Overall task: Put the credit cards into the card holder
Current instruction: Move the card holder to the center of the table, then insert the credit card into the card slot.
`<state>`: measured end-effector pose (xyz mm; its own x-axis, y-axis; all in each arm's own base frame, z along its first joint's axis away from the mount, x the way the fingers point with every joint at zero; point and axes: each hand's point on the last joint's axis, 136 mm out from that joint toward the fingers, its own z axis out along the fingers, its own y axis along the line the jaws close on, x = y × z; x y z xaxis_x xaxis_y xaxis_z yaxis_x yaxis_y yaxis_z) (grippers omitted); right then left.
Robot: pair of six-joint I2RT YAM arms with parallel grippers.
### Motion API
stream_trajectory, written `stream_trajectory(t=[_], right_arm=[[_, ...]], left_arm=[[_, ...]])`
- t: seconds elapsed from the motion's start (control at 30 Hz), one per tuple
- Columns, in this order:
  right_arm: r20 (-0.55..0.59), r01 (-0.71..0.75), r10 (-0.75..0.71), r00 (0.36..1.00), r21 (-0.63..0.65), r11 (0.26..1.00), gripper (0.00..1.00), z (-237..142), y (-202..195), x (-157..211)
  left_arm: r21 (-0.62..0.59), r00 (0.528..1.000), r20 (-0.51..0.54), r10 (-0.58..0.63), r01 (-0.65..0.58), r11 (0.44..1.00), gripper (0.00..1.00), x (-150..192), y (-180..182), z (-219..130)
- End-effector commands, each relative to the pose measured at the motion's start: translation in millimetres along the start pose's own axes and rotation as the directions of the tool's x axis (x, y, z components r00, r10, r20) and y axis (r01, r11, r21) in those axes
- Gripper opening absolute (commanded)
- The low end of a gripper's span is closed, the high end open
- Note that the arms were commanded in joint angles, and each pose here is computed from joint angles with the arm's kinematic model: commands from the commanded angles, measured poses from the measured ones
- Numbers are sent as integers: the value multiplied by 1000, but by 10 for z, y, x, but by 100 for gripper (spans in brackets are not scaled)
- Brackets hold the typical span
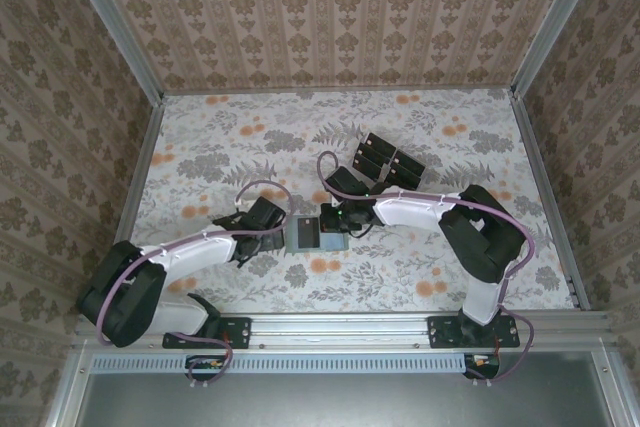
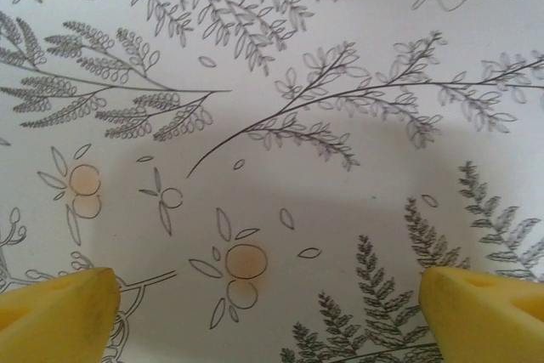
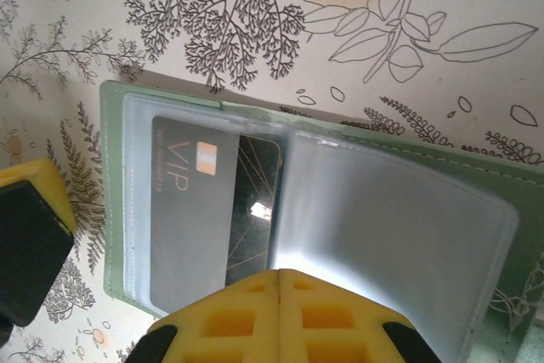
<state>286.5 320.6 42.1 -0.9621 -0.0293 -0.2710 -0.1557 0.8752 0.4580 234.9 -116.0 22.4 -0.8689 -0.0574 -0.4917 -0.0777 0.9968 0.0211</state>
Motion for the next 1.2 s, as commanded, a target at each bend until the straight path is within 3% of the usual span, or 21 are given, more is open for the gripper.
stream_trajectory(t=[0.0,0.5,1.17], right_arm=[[-26,3,-4,1000,-19,1000,0,19,79,36],[-55,-8,6,998,-44,999,0,150,139,99],[-78,-24,19,997,-55,998,0,251,121,141]], left_arm=[[66,998,62,12,-16,998,100,-177,-161,-113],[184,996,85,11,-27,983,100,-160,-389,-80],[146,1000,15,2,-4,989,100,109,-341,144]])
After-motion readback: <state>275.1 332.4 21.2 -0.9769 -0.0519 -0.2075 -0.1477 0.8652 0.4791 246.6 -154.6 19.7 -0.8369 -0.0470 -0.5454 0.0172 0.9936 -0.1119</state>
